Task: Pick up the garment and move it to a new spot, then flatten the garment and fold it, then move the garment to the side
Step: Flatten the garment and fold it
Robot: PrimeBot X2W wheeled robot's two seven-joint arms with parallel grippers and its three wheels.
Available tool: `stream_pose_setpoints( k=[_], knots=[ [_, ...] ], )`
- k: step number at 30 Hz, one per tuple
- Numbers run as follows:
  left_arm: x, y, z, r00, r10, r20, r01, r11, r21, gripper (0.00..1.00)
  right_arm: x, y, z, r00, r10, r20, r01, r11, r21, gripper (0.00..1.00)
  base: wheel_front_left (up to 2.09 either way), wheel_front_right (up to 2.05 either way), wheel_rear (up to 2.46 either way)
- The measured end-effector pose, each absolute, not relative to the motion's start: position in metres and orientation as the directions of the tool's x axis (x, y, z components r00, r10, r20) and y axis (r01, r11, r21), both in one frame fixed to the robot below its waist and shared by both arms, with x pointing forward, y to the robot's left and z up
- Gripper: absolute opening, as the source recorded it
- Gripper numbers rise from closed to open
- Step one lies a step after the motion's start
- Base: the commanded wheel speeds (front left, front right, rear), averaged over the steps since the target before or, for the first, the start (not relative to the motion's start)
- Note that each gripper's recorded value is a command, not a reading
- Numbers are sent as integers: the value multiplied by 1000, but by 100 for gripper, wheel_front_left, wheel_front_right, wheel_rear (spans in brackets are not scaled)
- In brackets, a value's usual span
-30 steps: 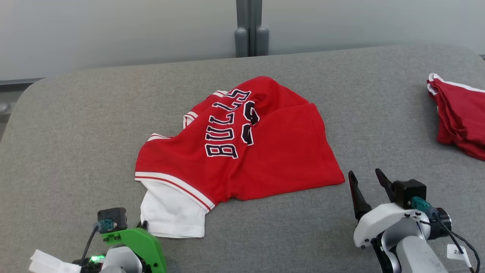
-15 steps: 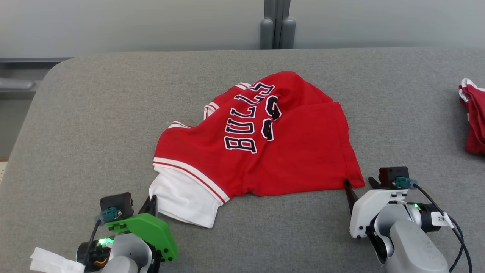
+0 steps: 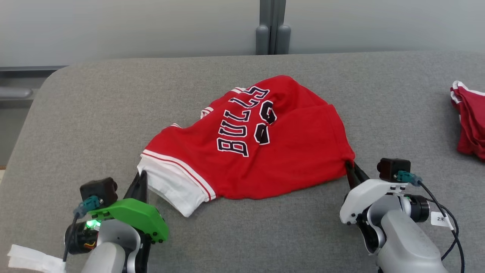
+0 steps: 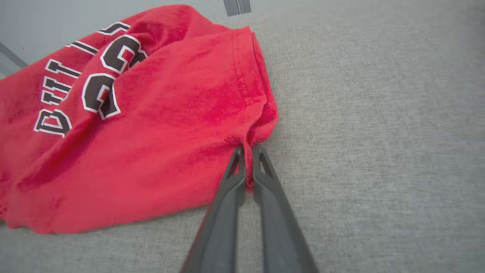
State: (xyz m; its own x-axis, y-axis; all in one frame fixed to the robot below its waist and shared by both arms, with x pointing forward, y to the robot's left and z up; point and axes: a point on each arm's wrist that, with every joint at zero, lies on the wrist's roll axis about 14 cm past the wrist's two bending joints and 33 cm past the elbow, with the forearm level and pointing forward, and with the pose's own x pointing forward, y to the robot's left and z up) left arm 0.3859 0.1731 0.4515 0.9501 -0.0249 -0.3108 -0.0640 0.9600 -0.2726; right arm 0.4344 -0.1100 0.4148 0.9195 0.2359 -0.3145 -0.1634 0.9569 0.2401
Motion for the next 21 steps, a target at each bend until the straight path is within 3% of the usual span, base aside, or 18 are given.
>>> stream_pose_setpoints(
  k=[10, 16, 21],
  knots=[
    [409, 159, 602, 987, -95, 131, 136, 925, -354, 0, 444, -112, 532, 973, 215, 87, -231, 916, 329, 0, 0, 0, 0],
    [381, 140, 730, 851, -154, 502, 361, 865, -347, 0, 417, -149, 630, 906, 158, 392, -267, 933, 240, 0, 0, 0, 0],
    [340, 127, 806, 696, -198, 690, 492, 832, -257, 0, 374, -176, 696, 825, 111, 555, -242, 956, 168, 0, 0, 0, 0]
  ],
)
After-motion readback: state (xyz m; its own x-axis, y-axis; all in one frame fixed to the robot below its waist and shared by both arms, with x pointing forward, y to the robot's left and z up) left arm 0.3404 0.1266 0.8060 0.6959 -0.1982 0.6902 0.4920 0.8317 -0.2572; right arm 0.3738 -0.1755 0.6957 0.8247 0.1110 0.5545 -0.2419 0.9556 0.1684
